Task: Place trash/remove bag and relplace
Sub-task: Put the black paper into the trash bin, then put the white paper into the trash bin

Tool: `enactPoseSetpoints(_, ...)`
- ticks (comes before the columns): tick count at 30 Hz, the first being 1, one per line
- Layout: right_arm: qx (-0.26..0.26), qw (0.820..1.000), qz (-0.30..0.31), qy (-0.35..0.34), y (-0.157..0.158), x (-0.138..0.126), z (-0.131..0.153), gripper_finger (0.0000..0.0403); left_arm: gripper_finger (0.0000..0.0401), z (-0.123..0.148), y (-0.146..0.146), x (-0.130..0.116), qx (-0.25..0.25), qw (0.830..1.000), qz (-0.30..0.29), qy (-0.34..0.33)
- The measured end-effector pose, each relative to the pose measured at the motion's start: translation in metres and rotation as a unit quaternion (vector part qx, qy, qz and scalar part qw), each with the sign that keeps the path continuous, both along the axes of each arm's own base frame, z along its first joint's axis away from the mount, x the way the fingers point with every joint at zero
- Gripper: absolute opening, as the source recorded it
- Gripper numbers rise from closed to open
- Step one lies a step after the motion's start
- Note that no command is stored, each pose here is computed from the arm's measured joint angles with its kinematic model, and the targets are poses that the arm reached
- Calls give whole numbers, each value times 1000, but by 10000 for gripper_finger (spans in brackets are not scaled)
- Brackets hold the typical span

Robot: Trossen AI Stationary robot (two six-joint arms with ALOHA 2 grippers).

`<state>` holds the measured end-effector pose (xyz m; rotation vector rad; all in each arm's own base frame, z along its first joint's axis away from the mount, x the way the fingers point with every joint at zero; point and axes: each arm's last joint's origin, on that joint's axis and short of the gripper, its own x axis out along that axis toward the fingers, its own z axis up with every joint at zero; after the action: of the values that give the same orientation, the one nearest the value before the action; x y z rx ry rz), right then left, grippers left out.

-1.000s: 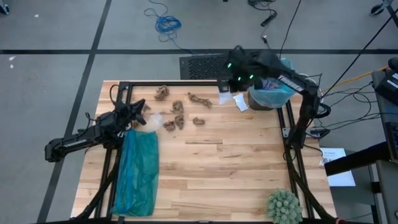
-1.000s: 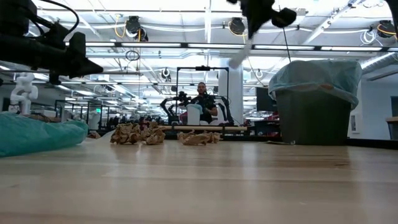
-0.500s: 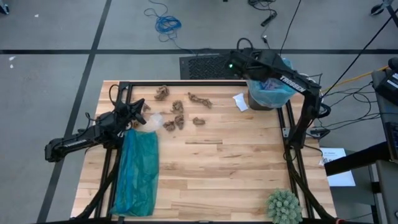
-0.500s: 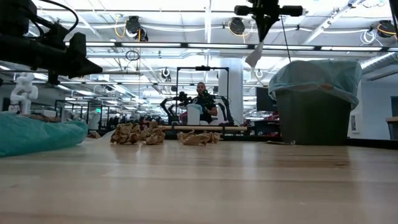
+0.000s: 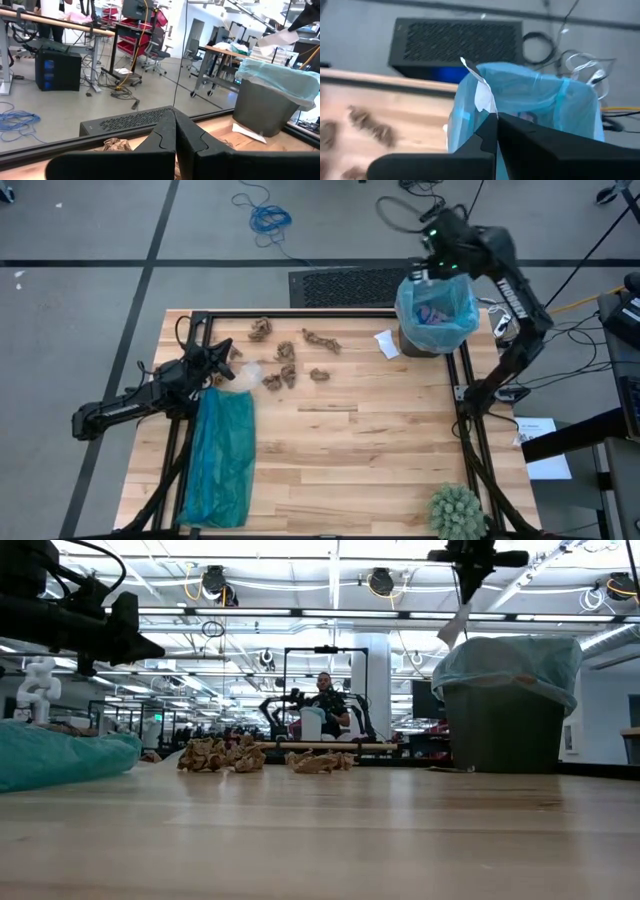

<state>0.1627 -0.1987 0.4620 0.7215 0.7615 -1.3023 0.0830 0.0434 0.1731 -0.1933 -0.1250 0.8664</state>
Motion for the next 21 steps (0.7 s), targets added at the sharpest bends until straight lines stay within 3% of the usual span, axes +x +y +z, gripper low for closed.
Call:
enactPoseSetpoints(5, 49, 999, 22, 1, -9, -17, -14, 0, 0, 0, 0, 0, 0, 1000, 0, 0)
enactPoseSetpoints(14, 196, 979, 35, 43, -11, -21, -85, 6, 0, 0, 0, 0, 0, 1000, 0, 0)
enactPoseSetpoints(21, 231, 969, 65, 64, -10, -20, -104, 106, 0, 0, 0, 0, -17, 1000, -1, -20)
